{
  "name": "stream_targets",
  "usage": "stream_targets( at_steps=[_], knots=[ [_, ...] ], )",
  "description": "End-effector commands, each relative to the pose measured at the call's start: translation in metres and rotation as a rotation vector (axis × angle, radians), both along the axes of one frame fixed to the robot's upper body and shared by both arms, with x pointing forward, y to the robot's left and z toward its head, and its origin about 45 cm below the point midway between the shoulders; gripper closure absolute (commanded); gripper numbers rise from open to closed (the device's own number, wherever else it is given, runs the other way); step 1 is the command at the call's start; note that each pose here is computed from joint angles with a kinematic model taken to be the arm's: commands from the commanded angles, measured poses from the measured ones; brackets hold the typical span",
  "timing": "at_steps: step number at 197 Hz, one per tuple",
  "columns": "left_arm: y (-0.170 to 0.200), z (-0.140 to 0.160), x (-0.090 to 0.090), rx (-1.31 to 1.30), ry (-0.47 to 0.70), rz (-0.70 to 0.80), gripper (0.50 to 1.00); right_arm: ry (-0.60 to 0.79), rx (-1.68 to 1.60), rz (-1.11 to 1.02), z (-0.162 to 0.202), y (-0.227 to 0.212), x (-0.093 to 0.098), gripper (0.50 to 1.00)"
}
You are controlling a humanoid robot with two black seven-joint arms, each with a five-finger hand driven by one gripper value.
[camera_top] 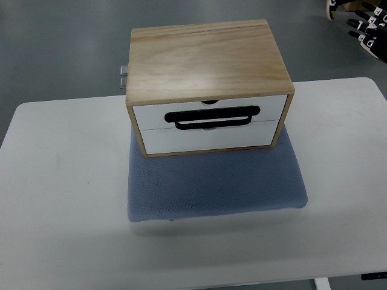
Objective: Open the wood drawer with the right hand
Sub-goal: 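Swing the right hand over the box top toward the drawer front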
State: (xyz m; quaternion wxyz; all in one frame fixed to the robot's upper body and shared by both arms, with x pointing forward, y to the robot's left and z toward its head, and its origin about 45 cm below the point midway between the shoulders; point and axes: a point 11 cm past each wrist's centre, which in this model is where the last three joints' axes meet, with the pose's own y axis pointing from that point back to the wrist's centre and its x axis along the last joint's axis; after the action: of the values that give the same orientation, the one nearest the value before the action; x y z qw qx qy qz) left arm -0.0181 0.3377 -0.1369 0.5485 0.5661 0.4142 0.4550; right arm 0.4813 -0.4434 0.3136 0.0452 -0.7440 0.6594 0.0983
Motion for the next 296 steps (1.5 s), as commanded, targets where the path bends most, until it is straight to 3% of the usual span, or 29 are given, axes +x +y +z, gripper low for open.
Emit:
stream_targets(
  at_steps=[1,59,103,152,234,296],
  knots=[
    [0.0,0.0,0.0,0.0,0.0,0.0,0.5,-0.016,-0.063,0.05,0.021,0.005,0.001,0.556],
    [0.0,0.0,0.0,0.0,0.0,0.0,0.5,-0.043,-0.216,0.267,0.074,0.037,-0.005,0.556],
    [0.0,0.0,0.0,0.0,0.0,0.0,0.5,-0.084,-0.332,0.48,0.114,0.068,-0.021,0.556],
    [0.0,0.0,0.0,0.0,0.0,0.0,0.5,-0.099,-0.534,0.644,0.135,0.107,-0.036,0.556],
    [0.0,0.0,0.0,0.0,0.0,0.0,0.5,-0.062,-0.709,0.907,0.133,0.179,-0.068,0.556],
    [0.0,0.0,0.0,0.0,0.0,0.0,0.5,-0.036,-0.817,1.007,0.135,0.213,-0.075,0.556]
  ],
)
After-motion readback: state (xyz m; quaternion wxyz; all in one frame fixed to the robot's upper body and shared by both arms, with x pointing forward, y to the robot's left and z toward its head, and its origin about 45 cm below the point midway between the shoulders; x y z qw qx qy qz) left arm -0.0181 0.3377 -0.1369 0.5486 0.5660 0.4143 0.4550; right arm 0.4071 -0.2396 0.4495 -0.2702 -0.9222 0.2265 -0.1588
